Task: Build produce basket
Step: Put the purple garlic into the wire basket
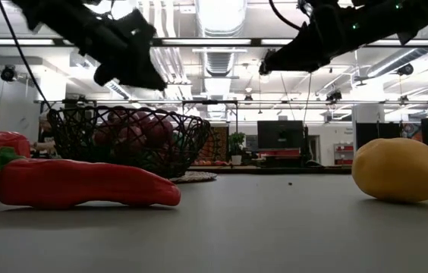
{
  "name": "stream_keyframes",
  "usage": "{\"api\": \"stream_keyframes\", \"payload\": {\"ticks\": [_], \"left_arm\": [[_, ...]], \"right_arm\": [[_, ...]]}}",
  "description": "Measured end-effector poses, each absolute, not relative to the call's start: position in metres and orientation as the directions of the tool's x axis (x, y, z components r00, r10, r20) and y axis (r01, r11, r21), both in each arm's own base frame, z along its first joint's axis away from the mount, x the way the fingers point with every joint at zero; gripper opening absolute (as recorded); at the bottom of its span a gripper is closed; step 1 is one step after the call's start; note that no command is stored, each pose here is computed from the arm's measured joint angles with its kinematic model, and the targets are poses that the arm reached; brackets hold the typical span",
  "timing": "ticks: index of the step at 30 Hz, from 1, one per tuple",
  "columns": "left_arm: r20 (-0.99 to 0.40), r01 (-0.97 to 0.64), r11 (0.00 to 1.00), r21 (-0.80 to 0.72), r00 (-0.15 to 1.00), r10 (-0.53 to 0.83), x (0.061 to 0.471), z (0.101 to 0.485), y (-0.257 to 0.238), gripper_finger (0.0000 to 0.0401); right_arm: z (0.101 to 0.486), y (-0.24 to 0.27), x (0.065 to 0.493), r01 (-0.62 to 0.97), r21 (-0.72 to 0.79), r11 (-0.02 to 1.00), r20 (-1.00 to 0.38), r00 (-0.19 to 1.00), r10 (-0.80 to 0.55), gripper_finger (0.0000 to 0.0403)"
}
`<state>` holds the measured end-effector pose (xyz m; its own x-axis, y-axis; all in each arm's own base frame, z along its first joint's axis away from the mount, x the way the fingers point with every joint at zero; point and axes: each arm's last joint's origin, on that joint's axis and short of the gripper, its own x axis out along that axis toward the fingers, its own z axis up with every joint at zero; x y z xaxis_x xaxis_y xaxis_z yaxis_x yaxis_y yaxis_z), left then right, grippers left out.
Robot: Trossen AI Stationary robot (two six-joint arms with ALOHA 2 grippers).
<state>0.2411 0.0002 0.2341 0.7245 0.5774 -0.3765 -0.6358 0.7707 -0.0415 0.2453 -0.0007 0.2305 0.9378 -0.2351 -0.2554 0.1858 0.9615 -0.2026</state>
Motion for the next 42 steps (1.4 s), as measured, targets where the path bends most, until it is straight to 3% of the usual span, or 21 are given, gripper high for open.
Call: {"api": "stream_keyframes", "payload": {"ticks": [3, 8, 16, 29, 36, 42], "left_arm": [[-0.507, -0.701, 0.711, 0.058, 0.592, 0.626, 0.238, 0.249, 0.016, 0.0007], [-0.583, -0.788, 0.598, 0.149, 0.419, 0.696, 0.236, 0.253, 0.053, 0.0006], [-0.714, -0.775, 0.598, 0.204, 0.300, 0.632, 0.235, 0.229, 0.067, 0.0001], [-0.910, -0.702, 0.708, 0.080, 0.239, 0.340, 0.205, 0.246, 0.049, 0.0001], [-0.855, -0.677, 0.733, 0.066, 0.341, 0.392, 0.214, 0.274, 0.052, 0.0001], [-0.819, -0.695, 0.714, 0.085, 0.360, 0.448, 0.217, 0.287, 0.053, 0.0001]], "right_arm": [[0.229, -0.001, 0.245, 0.183, -0.211, 0.960, -0.257, 0.937, -0.235, 0.0224], [0.226, -0.001, 0.246, 0.177, -0.222, 0.959, -0.266, 0.935, -0.234, 0.0224], [0.223, -0.001, 0.247, 0.173, -0.227, 0.958, -0.280, 0.931, -0.234, 0.0224], [0.222, -0.001, 0.247, 0.170, -0.236, 0.957, -0.281, 0.931, -0.235, 0.0224], [0.222, -0.001, 0.247, 0.169, -0.241, 0.956, -0.281, 0.931, -0.235, 0.0224], [0.222, -0.001, 0.247, 0.157, -0.269, 0.950, -0.287, 0.929, -0.235, 0.0224]]}}
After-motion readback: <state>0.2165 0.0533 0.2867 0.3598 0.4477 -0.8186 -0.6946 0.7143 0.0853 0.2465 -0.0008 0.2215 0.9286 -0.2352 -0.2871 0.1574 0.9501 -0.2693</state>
